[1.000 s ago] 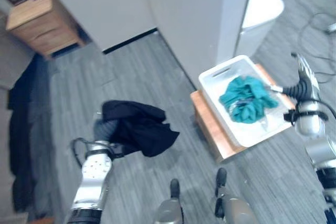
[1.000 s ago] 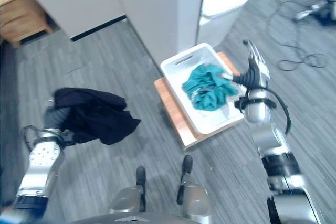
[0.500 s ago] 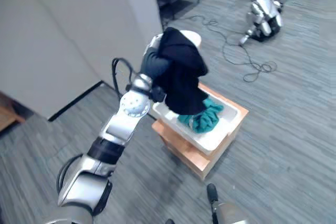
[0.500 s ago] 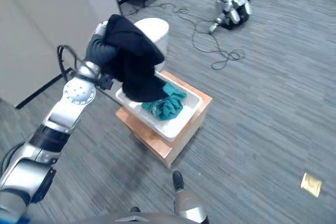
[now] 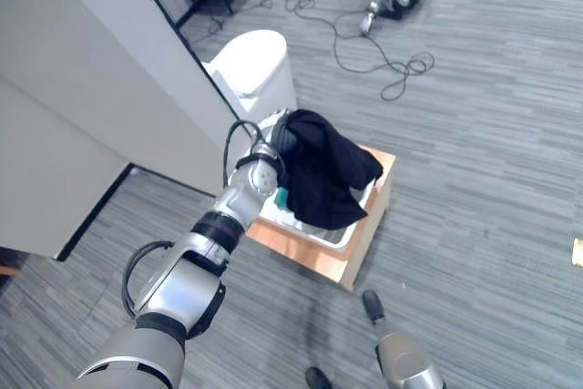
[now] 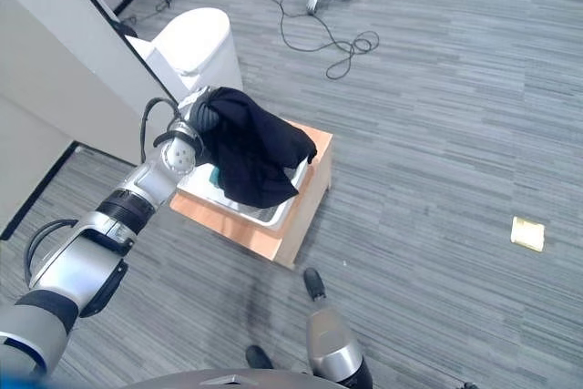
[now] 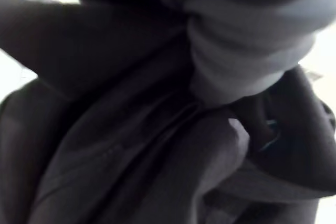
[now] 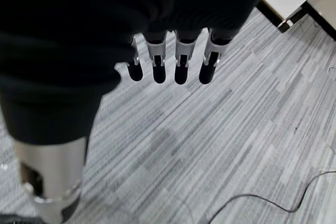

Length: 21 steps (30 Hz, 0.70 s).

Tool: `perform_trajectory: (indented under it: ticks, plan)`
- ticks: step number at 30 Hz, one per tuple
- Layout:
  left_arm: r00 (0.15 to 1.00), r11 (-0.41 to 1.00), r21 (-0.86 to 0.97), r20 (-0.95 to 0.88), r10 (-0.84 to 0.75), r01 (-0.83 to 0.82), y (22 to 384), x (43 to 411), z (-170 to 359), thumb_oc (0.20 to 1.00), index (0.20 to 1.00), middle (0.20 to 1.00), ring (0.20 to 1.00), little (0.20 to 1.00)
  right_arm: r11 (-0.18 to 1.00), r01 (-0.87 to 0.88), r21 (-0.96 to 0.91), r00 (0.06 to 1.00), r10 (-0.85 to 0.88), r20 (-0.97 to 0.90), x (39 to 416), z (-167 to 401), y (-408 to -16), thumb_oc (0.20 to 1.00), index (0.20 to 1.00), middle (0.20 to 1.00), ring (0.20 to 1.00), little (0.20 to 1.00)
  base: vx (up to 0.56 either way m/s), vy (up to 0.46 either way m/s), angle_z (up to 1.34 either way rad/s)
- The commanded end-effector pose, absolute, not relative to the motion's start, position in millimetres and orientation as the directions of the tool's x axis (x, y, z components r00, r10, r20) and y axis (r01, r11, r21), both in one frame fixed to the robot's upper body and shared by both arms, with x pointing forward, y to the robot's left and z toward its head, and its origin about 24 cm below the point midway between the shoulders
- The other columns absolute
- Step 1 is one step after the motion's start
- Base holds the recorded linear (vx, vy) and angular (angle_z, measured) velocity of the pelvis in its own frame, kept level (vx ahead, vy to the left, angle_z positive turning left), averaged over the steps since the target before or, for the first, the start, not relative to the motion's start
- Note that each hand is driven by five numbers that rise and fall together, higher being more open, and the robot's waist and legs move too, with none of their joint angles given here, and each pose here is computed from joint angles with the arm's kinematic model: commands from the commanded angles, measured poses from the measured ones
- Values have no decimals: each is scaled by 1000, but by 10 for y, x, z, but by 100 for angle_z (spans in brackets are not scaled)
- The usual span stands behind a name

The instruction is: Pick up bed clothes into laundry basket.

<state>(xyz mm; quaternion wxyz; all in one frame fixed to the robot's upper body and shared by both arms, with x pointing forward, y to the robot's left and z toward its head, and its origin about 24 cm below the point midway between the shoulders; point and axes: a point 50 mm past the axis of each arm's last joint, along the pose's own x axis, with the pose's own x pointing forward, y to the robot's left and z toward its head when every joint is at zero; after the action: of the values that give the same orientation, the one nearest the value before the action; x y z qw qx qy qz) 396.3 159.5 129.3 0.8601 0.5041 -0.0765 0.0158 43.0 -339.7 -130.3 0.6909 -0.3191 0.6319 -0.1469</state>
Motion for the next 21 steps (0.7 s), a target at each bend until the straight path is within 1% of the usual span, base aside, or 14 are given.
perform_trajectory:
  ticks: [1,4,6,7,8,9,13,15,16,17,18,19,20,21]
  plan:
    - [962,373,890,269,36,-263,1910,4039,1648,200,200,200,200,200,753,-232,-616,70,-619,-782,129,-1331,-3380,1000,1000,1000,1000,1000,-18,-11,-5]
    - [983,231,955,176,55,-184,1955,4055,1437,200,200,200,200,200,760,-246,-602,59,-608,-792,91,-1352,-3342,1000,1000,1000,1000,1000,0,0,0]
    - [992,203,972,104,71,-117,1945,4039,1252,200,200,200,200,200,767,-245,-593,69,-597,-800,116,-1369,-3309,1000,1000,1000,1000,1000,4,-13,-2]
    - [994,190,977,83,68,-95,1910,4030,1178,222,222,222,222,222,771,-240,-590,88,-588,-804,163,-1376,-3294,1000,1000,1000,1000,1000,14,-28,-7]
    - [995,181,980,71,72,-83,1914,4020,1135,865,865,865,865,865,773,-239,-588,100,-583,-806,181,-1382,-3280,1000,1000,1000,1000,1000,14,-30,-8]
    - [995,176,982,57,85,-72,1938,4007,1088,1000,1000,1000,1000,1000,772,-244,-587,113,-579,-807,200,-1387,-3267,1000,1000,1000,1000,1000,-3,-29,-7]
    - [988,190,975,91,123,-113,2032,3996,1112,1000,1000,1000,1000,1000,769,-265,-582,174,-556,-813,268,-1417,-3189,1000,1000,1000,1000,1000,-23,-30,-6]
    - [988,200,973,89,123,-113,2038,3991,1106,1000,1000,1000,1000,1000,768,-268,-582,185,-552,-813,283,-1420,-3176,1000,1000,1000,1000,1000,-16,-13,-1]
    - [982,253,952,145,124,-172,2059,4003,1222,1000,1000,1000,1000,1000,759,-281,-587,255,-531,-808,388,-1433,-3106,1000,1000,1000,1000,1000,0,0,0]
    - [982,253,952,144,125,-172,2062,4002,1221,1000,1000,1000,1000,1000,759,-281,-587,255,-530,-809,387,-1433,-3105,1000,1000,1000,1000,1000,-45,-29,3]
    - [966,309,916,226,124,-254,2084,4007,1398,1000,1000,1000,1000,1000,749,-282,-600,338,-508,-792,523,-1427,-3034,1000,1000,1000,1000,1000,-24,-9,7]
    - [966,309,917,225,125,-254,2088,4005,1396,1000,1000,1000,1000,1000,748,-282,-600,338,-508,-792,521,-1428,-3034,1000,1000,1000,1000,1000,-42,-6,7]
    - [944,372,867,304,131,-330,2138,3982,1566,1000,1000,1000,1000,1000,738,-275,-617,452,-467,-760,731,-1380,-2960,1000,1000,1000,1000,1000,-31,-6,7]
    - [933,435,827,340,118,-357,2073,3960,1623,1000,1000,1000,1000,1000,718,-244,-651,537,-459,-708,993,-1303,-2940,1000,1000,1000,1000,1000,-38,-10,2]
